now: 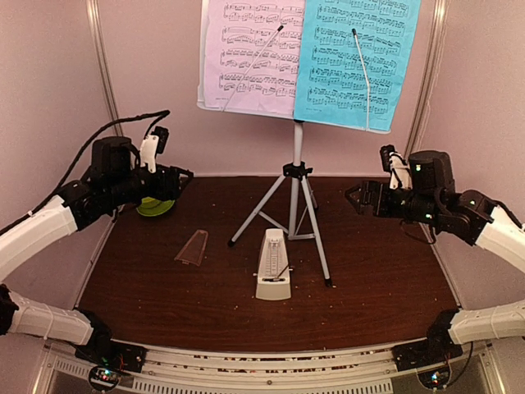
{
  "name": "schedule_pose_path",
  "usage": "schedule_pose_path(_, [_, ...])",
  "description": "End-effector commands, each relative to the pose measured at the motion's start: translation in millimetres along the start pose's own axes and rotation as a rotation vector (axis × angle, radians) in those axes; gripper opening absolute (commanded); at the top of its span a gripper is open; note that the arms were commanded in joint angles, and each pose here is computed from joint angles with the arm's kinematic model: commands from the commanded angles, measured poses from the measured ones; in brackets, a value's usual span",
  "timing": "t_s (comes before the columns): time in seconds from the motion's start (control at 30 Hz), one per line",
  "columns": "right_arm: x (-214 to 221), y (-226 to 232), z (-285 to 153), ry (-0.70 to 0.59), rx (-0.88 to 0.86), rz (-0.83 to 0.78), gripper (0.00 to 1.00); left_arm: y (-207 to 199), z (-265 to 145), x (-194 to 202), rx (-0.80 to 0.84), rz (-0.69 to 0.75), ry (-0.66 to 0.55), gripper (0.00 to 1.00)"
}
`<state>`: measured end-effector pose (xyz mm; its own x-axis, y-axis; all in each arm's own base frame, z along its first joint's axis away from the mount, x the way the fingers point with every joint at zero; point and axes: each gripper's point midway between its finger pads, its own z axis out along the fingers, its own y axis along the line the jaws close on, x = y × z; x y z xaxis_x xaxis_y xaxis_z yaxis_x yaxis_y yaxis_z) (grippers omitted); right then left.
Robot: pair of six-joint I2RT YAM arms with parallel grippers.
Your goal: Set up the instrument practice props
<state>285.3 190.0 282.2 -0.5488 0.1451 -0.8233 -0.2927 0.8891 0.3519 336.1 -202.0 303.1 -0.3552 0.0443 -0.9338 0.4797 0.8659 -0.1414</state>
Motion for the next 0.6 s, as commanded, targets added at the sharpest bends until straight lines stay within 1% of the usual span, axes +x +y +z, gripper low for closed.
schedule_pose_path(0.0, [-28.1,26.2,-19.9,-0.067,-0.127,-0.018,0.99,-6.5,-10.4,-17.2,0.026,0.061,0.011,0.69])
schedule_pose_path(0.07, [-31.6,33.6,-24.0,-0.078,-0.168,-0.017,1.00,-9.0,-15.2,-21.1,0.036,0.057,0.013,0.74])
schedule_pose_path(0.13, [-32.7,39.2,-27.7,-0.086,-0.204,-0.010,1.00,-9.5,-19.9,-20.7,0.036,0.045,0.028,0.92])
schedule_pose_path(0.17, [-32.1,40.9,-29.4,-0.087,-0.218,-0.009,1.00,-9.2,-22.1,-18.7,0.035,0.038,0.039,0.97])
schedule_pose_path(0.37, [-17.1,38.6,-36.1,-0.073,-0.247,-0.006,1.00,-6.2,-39.2,4.8,0.021,-0.015,0.125,0.98])
schedule_pose_path(0.43, [-9.5,33.1,-38.0,-0.066,-0.236,0.000,1.00,-5.7,-46.0,12.3,0.020,-0.058,0.132,0.98])
schedule_pose_path(0.57, [10.9,20.7,-40.2,-0.053,-0.221,0.030,1.00,9.9,-54.1,46.1,-0.069,-0.166,0.203,0.98])
